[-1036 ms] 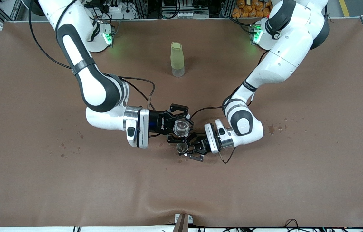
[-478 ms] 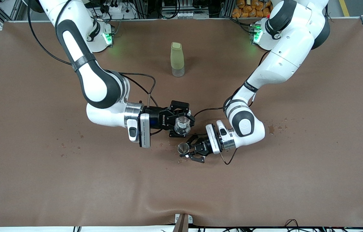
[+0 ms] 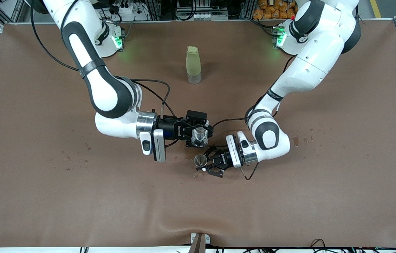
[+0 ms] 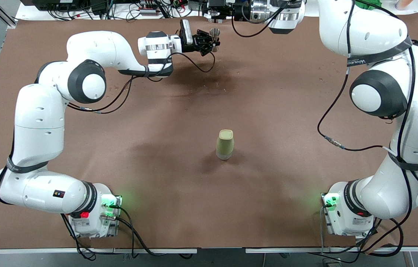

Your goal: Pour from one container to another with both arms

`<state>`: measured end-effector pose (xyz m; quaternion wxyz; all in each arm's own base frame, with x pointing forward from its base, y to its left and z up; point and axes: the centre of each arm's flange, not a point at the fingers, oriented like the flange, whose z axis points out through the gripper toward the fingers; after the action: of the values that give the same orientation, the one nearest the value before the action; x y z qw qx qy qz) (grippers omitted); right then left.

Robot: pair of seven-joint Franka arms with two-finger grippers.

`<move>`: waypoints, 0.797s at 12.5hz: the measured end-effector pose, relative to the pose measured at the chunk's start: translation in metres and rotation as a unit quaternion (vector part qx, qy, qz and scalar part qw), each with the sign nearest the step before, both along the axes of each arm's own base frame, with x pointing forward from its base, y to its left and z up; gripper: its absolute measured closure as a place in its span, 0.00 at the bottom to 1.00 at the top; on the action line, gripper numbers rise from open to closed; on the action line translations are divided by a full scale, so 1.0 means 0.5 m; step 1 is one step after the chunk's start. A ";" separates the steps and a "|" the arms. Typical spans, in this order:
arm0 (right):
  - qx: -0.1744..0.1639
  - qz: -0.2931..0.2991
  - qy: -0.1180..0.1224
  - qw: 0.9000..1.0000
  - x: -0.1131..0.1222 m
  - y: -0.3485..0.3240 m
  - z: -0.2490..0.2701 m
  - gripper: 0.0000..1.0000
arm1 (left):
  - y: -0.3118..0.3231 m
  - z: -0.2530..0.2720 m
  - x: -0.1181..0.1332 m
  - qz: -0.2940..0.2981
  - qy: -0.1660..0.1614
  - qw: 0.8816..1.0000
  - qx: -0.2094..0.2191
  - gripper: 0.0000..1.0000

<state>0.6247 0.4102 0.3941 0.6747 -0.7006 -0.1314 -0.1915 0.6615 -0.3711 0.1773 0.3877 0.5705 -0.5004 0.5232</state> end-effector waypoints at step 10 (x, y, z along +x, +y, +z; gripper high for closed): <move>0.019 0.019 0.104 0.994 -0.012 0.015 0.006 0.85 | 0.021 -0.007 0.003 -0.007 0.006 1.000 -0.016 0.79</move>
<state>0.6189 0.4176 0.3969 0.7016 -0.7010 -0.0696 -0.1073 0.6629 -0.3606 0.1737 0.4031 0.5637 -0.4940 0.5251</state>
